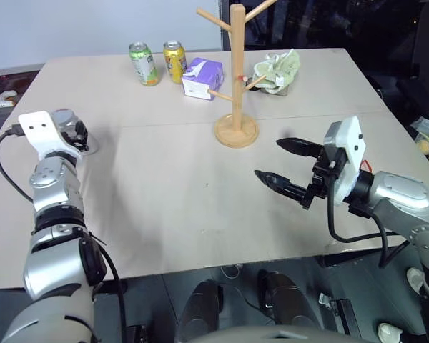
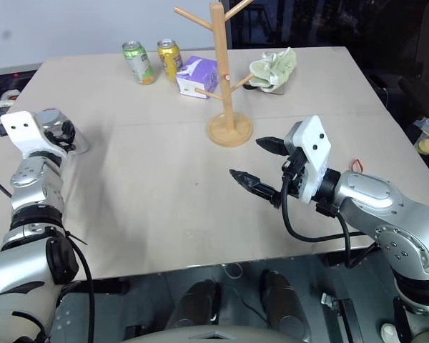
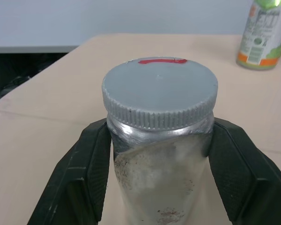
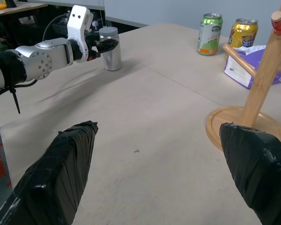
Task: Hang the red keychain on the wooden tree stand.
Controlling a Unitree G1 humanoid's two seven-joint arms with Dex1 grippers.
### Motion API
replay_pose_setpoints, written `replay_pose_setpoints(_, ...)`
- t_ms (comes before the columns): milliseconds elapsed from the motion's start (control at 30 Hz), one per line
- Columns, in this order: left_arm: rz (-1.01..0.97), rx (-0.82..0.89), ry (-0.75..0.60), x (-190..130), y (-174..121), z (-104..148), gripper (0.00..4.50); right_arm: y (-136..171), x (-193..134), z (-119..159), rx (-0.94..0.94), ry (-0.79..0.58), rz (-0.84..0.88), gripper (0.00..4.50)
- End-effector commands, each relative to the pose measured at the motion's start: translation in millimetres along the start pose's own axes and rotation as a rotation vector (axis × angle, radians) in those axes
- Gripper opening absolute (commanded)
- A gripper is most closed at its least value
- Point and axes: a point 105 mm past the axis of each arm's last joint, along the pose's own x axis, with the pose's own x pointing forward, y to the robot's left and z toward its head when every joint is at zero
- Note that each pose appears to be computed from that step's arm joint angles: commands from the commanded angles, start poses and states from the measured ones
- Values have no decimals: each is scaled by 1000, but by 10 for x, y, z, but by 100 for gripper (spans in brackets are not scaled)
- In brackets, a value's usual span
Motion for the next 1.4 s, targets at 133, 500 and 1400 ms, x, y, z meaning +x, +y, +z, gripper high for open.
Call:
replay_pose_setpoints(133,15,11,-54,-19,70,131,443,26,-49,53,-29,-38,-2,450)
replay_pose_setpoints(500,30,27,-132,-82,221,528,443,-15,-59,41,-29,-38,-14,450)
replay_pose_setpoints(1400,-1736,276,-121,-1634,-2728,847,443,-816,-1221,-932,115,275,-858,450)
